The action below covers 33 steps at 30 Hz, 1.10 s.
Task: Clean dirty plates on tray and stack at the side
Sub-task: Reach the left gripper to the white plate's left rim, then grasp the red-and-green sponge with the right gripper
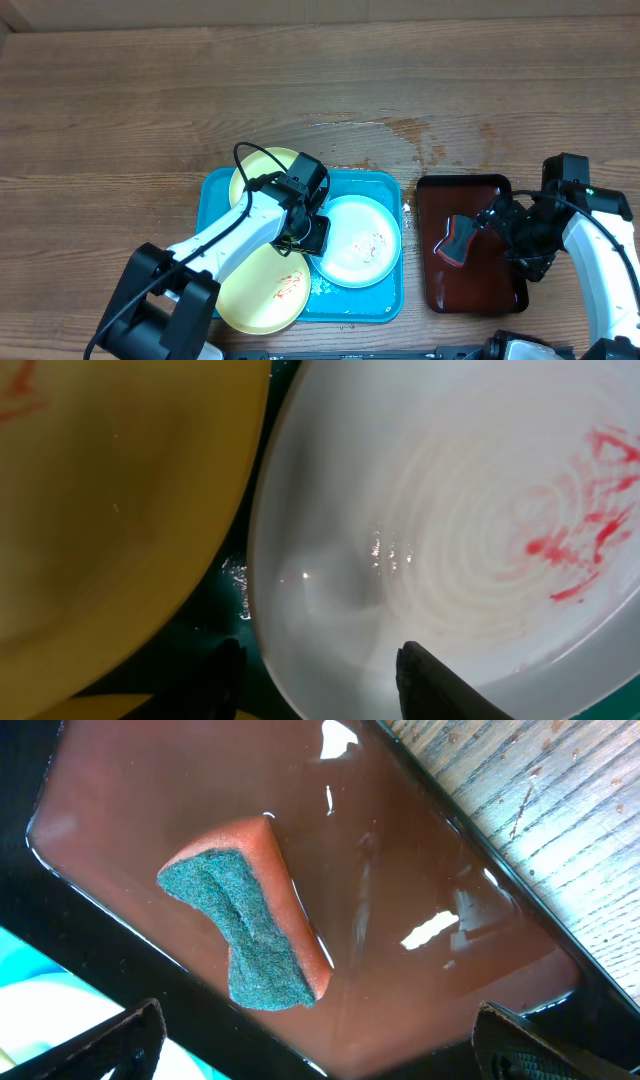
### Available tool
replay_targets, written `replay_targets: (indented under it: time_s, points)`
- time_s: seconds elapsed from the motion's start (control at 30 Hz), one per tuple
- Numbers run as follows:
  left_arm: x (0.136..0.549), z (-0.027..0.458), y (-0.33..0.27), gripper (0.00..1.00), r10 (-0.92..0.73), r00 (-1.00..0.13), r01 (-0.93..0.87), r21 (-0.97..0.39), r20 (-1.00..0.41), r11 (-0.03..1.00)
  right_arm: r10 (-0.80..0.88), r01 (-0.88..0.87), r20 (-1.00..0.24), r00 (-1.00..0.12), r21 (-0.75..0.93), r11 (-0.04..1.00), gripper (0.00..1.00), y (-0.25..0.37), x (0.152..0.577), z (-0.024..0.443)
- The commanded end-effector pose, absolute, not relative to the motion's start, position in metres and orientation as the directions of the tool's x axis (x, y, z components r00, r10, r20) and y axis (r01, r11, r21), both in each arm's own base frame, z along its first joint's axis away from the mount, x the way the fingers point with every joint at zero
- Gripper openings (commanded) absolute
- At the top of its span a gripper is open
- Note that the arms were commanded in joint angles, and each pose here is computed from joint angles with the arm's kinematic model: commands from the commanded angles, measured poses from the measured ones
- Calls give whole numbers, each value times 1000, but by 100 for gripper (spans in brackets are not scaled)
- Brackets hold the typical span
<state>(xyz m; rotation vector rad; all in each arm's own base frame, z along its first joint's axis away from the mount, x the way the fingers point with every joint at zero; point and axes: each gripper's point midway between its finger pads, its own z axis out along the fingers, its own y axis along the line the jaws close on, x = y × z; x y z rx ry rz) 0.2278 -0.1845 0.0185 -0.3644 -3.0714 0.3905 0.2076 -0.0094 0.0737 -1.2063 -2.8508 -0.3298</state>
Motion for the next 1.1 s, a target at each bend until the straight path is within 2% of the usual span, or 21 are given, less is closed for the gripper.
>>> replay_targets:
  time_s: [0.0, 0.1, 0.23, 0.4, 0.47, 0.5, 0.77, 0.8, 0.87, 0.9, 0.93, 1.0, 1.07]
  points:
    - [231, 12, -177, 56, 199, -980, 196, -201, -4, 960, 692, 698, 106, -714, 199, 688, 100, -8, 208, 74]
    - [232, 12, -178, 53, 199, -980, 197, -202, -9, 959, 693, 697, 103, -714, 202, 688, 100, -8, 209, 74]
    - [233, 12, -179, 34, 192, -981, 190, -205, -12, 960, 692, 695, 99, -715, 213, 687, 100, -7, 211, 73]
    - [233, 12, -179, 28, 176, -984, 174, -207, -9, 963, 690, 695, 111, -715, 224, 684, 100, -3, 207, 60]
    - [235, 12, -180, 17, 168, -986, 167, -210, -14, 963, 687, 694, 127, -715, 241, 678, 100, 1, 205, 55]
    - [236, 12, -181, 6, 166, -986, 165, -212, -17, 963, 684, 693, 138, -716, 259, 673, 100, 5, 205, 52]
    - [237, 12, -182, 4, 157, -987, 158, -214, -21, 964, 677, 691, 163, -718, 289, 663, 100, 13, 200, 41]
    - [237, 12, -182, 4, 156, -987, 157, -215, -22, 964, 677, 690, 162, -718, 295, 662, 97, 13, 201, 41]
    - [238, 13, -182, 4, 157, -987, 158, -217, -24, 963, 675, 686, 162, -720, 308, 659, 39, 15, 204, 42]
    - [237, 13, -183, 4, 157, -987, 158, -220, -24, 963, 675, 684, 157, -721, 312, 659, 37, 15, 205, 42]
    - [237, 13, -183, 4, 158, -987, 159, -223, -22, 962, 675, 682, 152, -722, 315, 660, 38, 14, 206, 42]
    - [237, 13, -184, 4, 158, -987, 158, -226, -21, 961, 675, 677, 136, -725, 325, 661, 54, 13, 211, 42]
    - [237, 13, -184, 5, 158, -987, 159, -227, -23, 961, 676, 671, 121, -727, 334, 662, 60, 13, 215, 42]
